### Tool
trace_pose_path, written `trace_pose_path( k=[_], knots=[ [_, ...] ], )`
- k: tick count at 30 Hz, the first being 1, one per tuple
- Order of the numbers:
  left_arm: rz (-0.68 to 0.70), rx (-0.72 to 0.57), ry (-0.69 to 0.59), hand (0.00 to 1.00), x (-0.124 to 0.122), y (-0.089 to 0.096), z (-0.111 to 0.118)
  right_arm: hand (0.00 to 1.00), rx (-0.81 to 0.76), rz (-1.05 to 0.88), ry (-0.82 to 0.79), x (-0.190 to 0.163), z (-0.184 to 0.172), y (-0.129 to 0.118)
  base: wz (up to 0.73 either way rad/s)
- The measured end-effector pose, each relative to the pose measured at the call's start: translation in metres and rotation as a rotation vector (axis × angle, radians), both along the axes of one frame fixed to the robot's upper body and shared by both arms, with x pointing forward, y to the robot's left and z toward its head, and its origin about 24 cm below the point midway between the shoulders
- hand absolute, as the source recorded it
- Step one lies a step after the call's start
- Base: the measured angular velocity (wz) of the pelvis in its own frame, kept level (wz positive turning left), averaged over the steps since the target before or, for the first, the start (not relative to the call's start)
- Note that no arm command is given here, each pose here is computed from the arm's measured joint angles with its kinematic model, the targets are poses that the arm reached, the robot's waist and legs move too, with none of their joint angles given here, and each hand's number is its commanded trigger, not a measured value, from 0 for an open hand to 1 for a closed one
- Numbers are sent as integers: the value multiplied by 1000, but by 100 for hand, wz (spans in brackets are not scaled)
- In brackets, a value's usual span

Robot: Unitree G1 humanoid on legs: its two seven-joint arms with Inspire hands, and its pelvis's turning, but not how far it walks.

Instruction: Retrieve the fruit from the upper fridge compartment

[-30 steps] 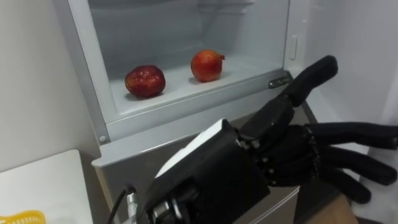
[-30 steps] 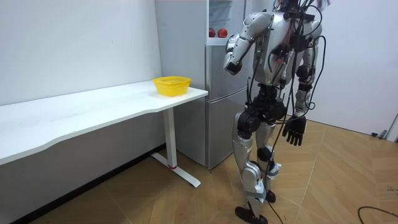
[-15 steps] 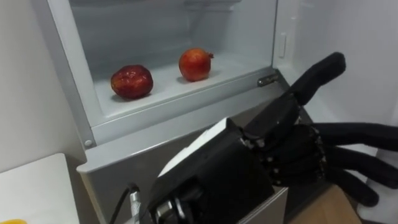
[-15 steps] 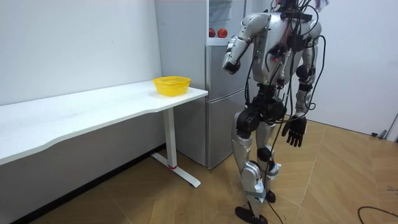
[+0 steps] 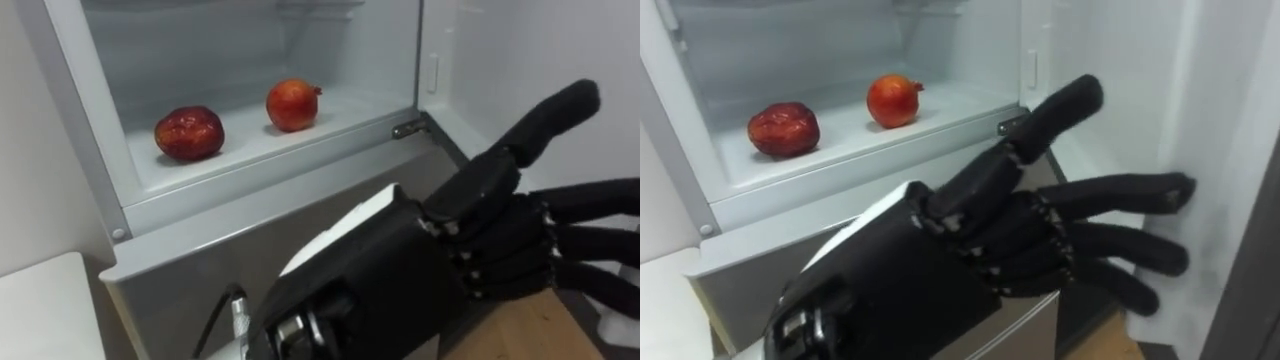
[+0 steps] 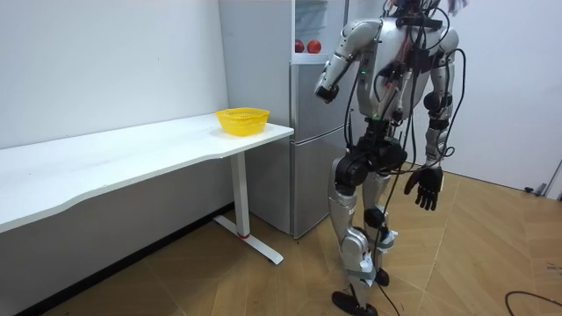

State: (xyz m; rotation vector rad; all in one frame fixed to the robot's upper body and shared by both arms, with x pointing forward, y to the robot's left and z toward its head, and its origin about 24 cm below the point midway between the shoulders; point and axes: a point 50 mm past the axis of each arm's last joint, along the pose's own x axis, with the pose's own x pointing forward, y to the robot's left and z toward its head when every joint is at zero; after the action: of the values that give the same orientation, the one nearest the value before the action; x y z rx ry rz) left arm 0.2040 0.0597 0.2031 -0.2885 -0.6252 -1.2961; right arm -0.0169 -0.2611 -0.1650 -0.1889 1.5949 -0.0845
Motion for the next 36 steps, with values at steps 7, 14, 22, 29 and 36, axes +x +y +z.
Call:
trace_pose_path(
  k=[7, 14, 22, 29, 36],
  knots=[
    [-29, -9, -15, 0, 3, -7, 5, 0, -6, -54, -17, -1, 0, -1, -6],
    [-43, -16, 2, 0, 10, -13, 6, 0, -3, -86, -35, 3, 0, 0, -11],
    [-47, -11, -3, 0, 13, -14, 8, 0, 30, -95, -19, -3, 0, 1, -1],
    [-46, -10, -8, 0, 12, -13, 9, 0, 36, -88, -13, -4, 0, 1, -1],
    [-87, -50, -11, 0, 7, -4, 17, 0, 32, -85, -36, 4, 1, -2, 4]
  ],
)
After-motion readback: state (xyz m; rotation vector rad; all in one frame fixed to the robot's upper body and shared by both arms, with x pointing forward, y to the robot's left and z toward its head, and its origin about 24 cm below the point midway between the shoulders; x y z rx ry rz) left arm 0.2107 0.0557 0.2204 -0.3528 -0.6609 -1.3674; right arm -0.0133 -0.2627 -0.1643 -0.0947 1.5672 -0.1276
